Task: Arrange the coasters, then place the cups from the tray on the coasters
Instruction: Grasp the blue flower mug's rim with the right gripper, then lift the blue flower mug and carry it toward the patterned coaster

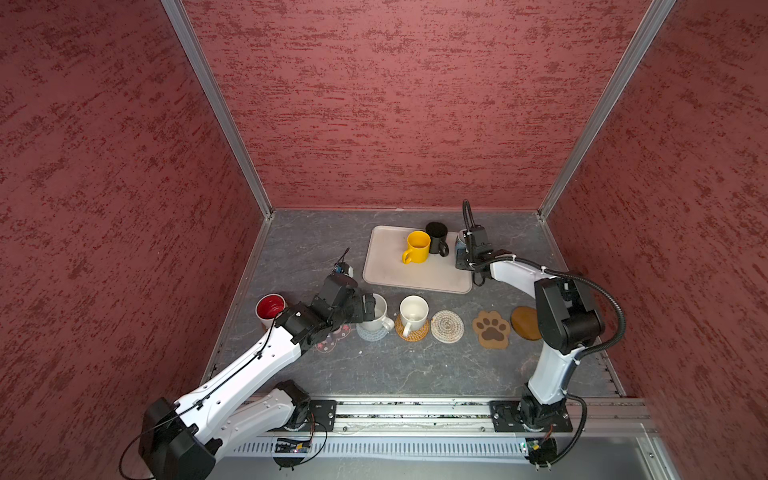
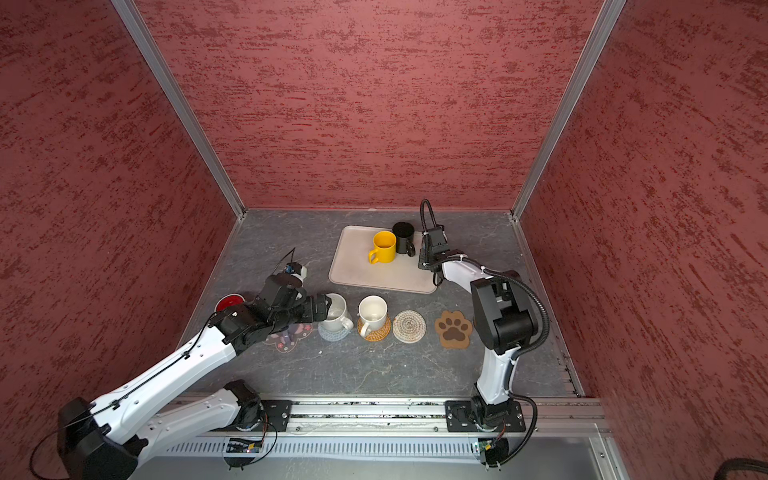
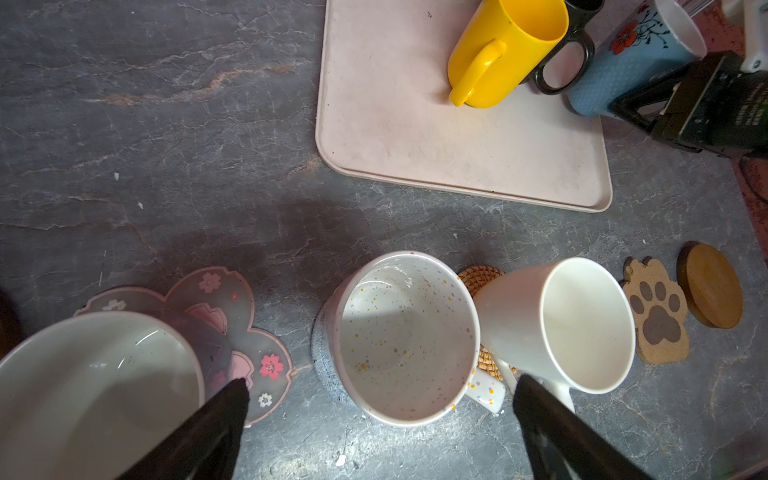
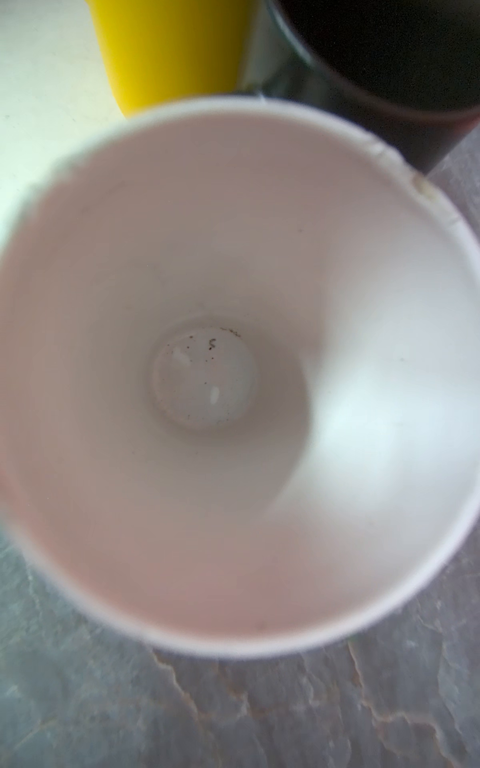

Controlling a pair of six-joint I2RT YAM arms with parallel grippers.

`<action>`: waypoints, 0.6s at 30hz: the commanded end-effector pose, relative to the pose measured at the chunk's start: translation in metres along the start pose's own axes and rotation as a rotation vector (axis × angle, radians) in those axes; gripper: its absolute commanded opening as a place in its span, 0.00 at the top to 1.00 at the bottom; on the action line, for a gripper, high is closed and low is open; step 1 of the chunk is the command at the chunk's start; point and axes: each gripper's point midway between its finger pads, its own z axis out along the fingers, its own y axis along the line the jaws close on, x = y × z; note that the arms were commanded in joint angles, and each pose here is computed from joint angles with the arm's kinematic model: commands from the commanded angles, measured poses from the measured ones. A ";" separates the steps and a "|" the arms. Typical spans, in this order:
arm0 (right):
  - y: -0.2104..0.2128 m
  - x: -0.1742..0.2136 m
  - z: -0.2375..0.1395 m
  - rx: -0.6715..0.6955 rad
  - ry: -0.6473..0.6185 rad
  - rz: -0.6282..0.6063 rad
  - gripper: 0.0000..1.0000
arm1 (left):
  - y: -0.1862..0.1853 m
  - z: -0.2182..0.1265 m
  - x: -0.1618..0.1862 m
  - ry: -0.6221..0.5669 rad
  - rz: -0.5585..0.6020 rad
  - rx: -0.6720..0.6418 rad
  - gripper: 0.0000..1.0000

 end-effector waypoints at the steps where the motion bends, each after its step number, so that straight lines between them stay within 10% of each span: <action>1: 0.016 -0.039 -0.037 -0.056 -0.151 -0.003 1.00 | -0.007 -0.003 -0.012 -0.022 0.011 0.019 0.00; 18: 0.034 -0.003 -0.104 -0.156 -0.178 -0.076 1.00 | -0.024 0.004 -0.022 -0.027 0.024 0.072 0.00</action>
